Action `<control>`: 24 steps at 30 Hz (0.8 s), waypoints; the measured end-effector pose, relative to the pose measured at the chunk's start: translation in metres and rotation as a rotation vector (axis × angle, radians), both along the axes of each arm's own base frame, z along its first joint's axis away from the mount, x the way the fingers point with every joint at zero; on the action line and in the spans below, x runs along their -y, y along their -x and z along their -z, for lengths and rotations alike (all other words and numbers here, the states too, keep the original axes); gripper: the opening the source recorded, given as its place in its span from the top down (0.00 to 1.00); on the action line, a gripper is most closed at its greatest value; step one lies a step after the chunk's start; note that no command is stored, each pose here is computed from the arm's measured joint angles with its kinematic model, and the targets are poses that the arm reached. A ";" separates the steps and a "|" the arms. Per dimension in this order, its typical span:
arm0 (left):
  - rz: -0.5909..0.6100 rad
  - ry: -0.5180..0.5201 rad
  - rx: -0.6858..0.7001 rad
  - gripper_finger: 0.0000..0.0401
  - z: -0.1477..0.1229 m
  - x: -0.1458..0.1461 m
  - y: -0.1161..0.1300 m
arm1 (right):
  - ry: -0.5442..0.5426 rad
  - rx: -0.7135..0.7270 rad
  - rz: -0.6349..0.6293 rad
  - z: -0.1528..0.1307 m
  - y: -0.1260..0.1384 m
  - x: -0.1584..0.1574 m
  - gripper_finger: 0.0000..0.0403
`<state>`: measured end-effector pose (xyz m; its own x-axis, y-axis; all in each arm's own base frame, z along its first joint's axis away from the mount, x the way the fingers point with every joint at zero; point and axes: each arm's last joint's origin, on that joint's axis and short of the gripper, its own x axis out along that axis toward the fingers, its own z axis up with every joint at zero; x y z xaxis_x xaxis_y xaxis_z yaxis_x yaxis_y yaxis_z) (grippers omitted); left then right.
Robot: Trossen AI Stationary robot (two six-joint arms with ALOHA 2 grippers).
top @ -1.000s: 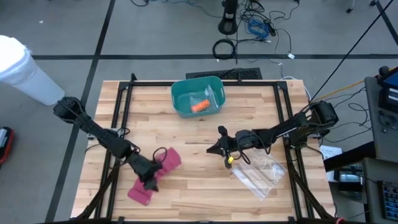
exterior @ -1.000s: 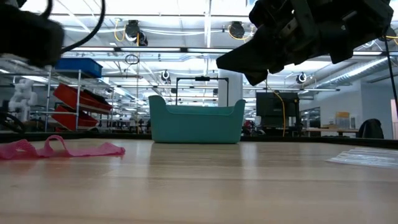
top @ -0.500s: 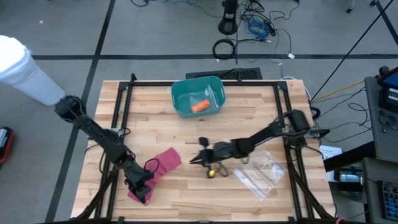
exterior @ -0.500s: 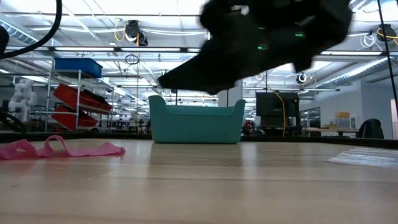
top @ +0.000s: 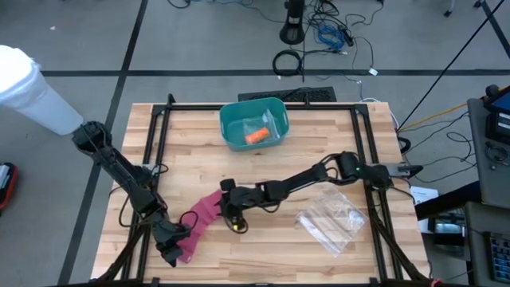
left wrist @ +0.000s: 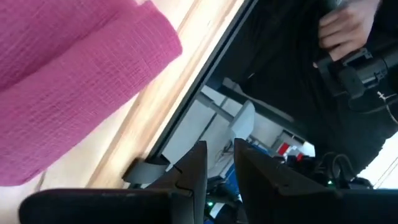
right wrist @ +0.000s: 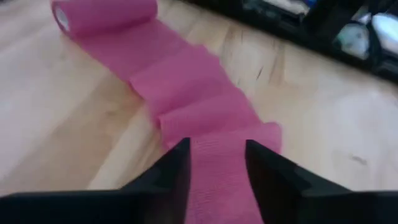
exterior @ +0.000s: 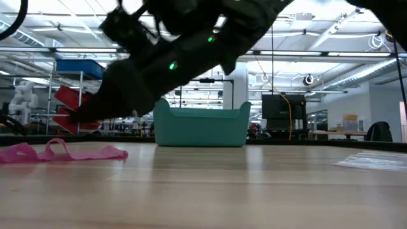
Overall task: Roll bandage
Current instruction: Roll the pink bandage
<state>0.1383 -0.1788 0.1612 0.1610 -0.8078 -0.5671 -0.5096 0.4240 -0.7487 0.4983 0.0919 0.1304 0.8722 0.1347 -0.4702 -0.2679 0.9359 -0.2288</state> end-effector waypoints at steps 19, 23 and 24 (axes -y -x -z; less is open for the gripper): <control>0.036 -0.165 0.037 0.79 0.012 -0.018 -0.005 | 0.069 -0.214 0.062 0.025 -0.016 0.012 0.97; 0.002 -0.191 0.061 0.79 0.012 -0.019 -0.006 | 0.181 -0.338 0.199 0.018 -0.004 0.016 1.00; -0.006 -0.197 0.067 0.79 0.012 -0.019 -0.006 | 0.208 -0.369 0.235 0.015 0.000 0.018 1.00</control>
